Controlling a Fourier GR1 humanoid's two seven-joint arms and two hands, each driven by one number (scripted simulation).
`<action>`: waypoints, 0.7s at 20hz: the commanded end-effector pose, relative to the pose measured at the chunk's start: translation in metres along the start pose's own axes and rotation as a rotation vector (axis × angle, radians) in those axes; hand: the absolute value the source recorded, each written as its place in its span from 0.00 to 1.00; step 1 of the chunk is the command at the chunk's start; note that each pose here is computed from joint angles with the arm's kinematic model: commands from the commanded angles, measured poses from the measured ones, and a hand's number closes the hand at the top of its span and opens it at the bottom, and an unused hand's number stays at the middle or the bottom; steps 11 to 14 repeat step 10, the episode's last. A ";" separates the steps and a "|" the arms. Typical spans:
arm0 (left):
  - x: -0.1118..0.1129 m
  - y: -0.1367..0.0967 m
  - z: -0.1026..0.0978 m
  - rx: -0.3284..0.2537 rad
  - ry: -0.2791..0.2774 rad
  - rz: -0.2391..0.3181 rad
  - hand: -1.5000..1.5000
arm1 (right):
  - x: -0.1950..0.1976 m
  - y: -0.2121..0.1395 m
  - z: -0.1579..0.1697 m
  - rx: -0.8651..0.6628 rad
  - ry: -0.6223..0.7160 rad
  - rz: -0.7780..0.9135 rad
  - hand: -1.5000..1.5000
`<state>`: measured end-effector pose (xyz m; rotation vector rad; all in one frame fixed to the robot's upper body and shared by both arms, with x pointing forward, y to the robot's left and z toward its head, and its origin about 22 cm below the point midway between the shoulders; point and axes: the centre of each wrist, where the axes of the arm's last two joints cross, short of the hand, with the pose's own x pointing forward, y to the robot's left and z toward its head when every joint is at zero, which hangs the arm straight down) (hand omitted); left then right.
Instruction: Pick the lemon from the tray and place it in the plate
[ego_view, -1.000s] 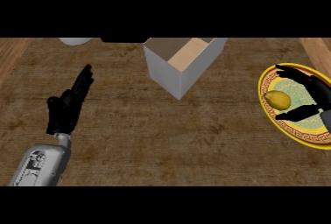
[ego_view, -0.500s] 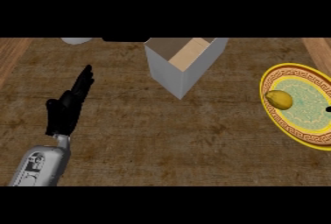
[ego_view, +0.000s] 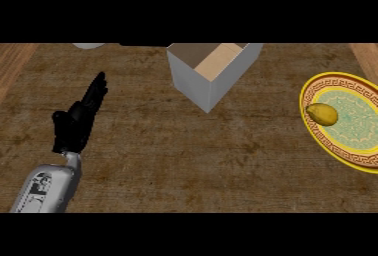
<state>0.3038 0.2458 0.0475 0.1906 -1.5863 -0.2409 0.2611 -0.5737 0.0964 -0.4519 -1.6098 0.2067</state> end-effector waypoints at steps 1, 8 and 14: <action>0.001 -0.006 -0.004 0.002 0.005 0.018 0.50 | -0.002 -0.020 0.020 0.060 -0.059 -0.041 0.00; 0.004 -0.002 -0.007 -0.022 0.001 0.015 0.50 | -0.001 -0.023 0.022 0.034 -0.044 -0.055 0.00; 0.007 -0.005 -0.008 -0.011 -0.009 0.026 0.50 | -0.005 -0.018 0.021 0.025 -0.052 -0.056 0.00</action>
